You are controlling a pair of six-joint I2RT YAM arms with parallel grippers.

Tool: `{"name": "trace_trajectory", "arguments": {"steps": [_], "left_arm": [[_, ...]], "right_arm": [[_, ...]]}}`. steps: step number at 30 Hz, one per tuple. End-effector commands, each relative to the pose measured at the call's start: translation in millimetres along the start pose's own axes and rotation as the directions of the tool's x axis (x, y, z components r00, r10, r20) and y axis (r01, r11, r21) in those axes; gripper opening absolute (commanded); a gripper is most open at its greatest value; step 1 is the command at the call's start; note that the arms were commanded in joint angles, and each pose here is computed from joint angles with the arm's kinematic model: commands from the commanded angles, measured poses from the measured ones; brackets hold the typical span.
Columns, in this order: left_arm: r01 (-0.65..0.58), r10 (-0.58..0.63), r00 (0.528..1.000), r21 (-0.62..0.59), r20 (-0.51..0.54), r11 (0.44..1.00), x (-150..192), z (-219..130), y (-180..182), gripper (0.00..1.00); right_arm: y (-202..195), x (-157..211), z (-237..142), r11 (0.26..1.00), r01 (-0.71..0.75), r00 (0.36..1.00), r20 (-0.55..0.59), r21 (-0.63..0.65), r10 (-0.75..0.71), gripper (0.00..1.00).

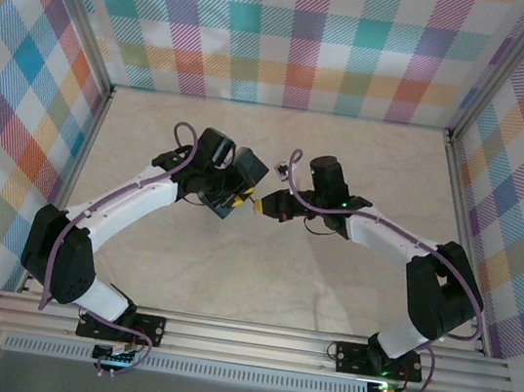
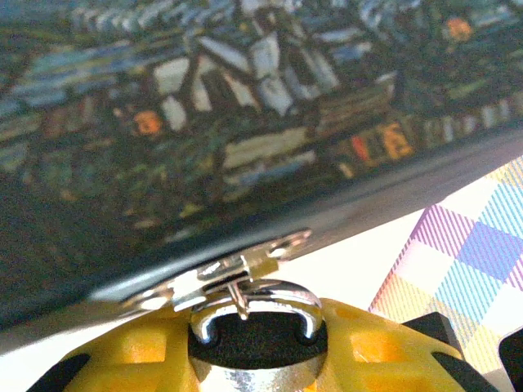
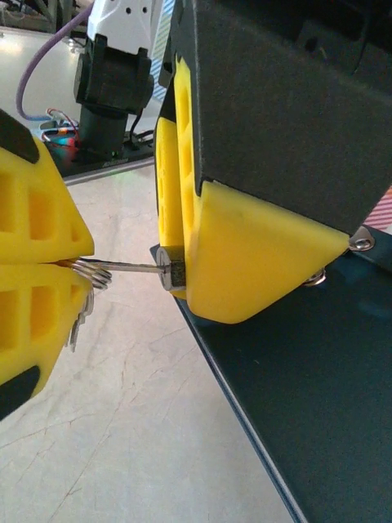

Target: Unlock a padlock with a key

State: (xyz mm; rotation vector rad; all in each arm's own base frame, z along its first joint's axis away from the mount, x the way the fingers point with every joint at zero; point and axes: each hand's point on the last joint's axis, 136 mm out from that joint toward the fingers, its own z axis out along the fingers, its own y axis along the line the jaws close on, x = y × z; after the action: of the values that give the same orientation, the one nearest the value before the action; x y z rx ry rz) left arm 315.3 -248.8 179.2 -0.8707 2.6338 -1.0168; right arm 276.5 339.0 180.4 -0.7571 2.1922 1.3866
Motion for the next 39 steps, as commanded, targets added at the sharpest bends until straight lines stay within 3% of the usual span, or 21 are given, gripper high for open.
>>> {"name": "trace_trajectory", "arguments": {"steps": [1,7,23,28,35,39], "left_arm": [[-0.034,0.04,0.987,0.039,-0.158,0.999,39,1,-9,0.07],[0.009,0.004,0.983,0.069,-0.183,0.998,36,2,-12,0.07],[-0.089,0.106,0.963,0.078,-0.247,0.993,50,-11,-18,0.07],[-0.186,0.178,0.96,-0.019,-0.214,0.982,36,-20,0,0.07],[-0.211,0.198,0.966,-0.063,-0.166,0.976,9,-30,13,0.07],[-0.314,0.297,0.938,-0.079,-0.18,0.946,6,-39,9,0.07]], "right_arm": [[39,-46,0,0.972,0.23,0.966,0.131,-0.055,-0.221,0.0],[48,-48,0,0.959,0.266,0.954,0.173,-0.102,-0.246,0.0],[57,-63,8,0.922,0.352,0.924,0.214,-0.16,-0.316,0.0],[51,-48,3,0.932,0.341,0.933,0.165,-0.123,-0.319,0.0],[47,-18,0,0.943,0.303,0.952,0.078,-0.138,-0.295,0.0],[46,2,1,0.951,0.249,0.967,-0.003,-0.186,-0.254,0.0]]}}
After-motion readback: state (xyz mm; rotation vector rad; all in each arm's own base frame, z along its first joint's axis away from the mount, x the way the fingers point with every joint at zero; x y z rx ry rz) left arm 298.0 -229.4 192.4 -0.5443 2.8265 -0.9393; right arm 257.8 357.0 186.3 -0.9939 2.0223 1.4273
